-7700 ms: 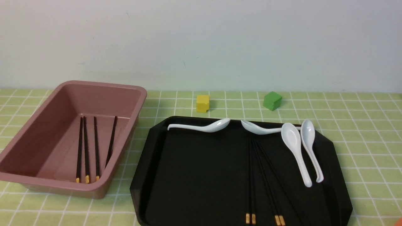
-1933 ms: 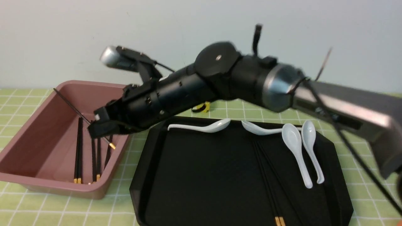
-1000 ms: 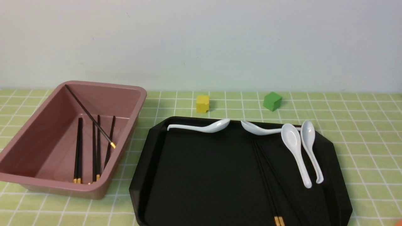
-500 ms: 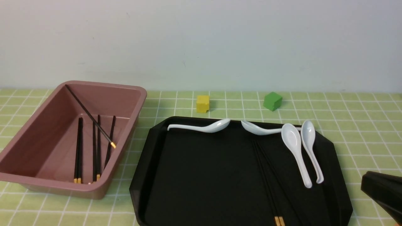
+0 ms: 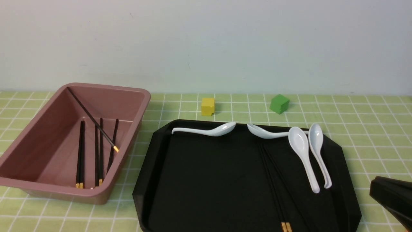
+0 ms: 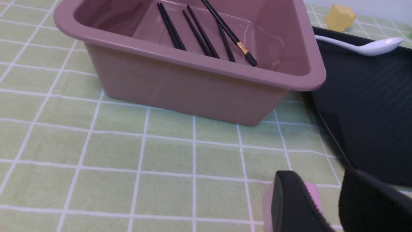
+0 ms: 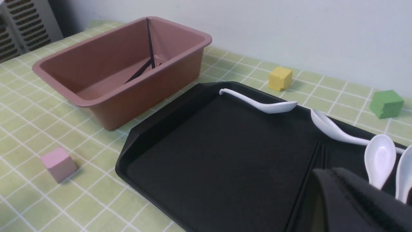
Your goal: On green tablecloth take chopsticks from black tray and put them in box.
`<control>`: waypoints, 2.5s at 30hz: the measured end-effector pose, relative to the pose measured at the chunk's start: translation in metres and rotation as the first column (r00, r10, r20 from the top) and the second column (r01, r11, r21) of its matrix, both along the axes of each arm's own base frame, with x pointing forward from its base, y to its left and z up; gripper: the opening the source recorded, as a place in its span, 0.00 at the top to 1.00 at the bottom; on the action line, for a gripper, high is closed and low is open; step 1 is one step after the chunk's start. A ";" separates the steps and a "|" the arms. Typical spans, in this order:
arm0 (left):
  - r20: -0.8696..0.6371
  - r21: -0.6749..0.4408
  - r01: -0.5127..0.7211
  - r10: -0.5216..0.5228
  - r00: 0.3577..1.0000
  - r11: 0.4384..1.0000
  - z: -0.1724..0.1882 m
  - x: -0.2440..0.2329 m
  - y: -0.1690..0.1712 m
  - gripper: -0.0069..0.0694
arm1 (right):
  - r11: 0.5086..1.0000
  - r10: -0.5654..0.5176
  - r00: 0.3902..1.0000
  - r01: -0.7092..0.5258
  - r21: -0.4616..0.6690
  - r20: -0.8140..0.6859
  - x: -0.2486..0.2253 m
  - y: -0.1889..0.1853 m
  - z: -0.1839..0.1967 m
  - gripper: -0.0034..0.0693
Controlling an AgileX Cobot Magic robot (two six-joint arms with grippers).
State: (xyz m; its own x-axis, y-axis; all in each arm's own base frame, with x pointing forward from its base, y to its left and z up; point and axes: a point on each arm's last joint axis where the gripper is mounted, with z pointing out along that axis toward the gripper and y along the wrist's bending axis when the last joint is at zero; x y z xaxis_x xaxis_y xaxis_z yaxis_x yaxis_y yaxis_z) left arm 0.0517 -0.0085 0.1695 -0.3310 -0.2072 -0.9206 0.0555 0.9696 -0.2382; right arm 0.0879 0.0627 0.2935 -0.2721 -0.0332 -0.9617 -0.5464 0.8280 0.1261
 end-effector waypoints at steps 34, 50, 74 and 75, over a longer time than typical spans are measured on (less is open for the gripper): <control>0.000 -0.001 0.000 0.000 1.000 1.000 0.000 0.000 0.000 0.60 | 0.789 -0.613 0.790 0.613 -0.042 0.007 -0.035 -0.067 -0.118 0.86; 0.000 -0.002 0.000 0.000 1.000 1.000 0.000 0.000 0.000 0.60 | 0.848 -0.529 0.849 0.528 -0.053 -0.008 -0.035 -0.061 -0.119 0.84; 0.000 -0.003 0.000 0.000 1.000 1.000 0.000 0.000 0.000 0.60 | 0.848 -0.529 0.849 0.528 -0.054 -0.009 -0.035 -0.061 -0.119 0.80; 0.000 -0.003 0.000 0.000 1.000 1.000 0.000 0.000 0.000 0.60 | 0.848 -0.529 0.849 0.528 -0.054 -0.009 -0.035 -0.061 -0.119 0.80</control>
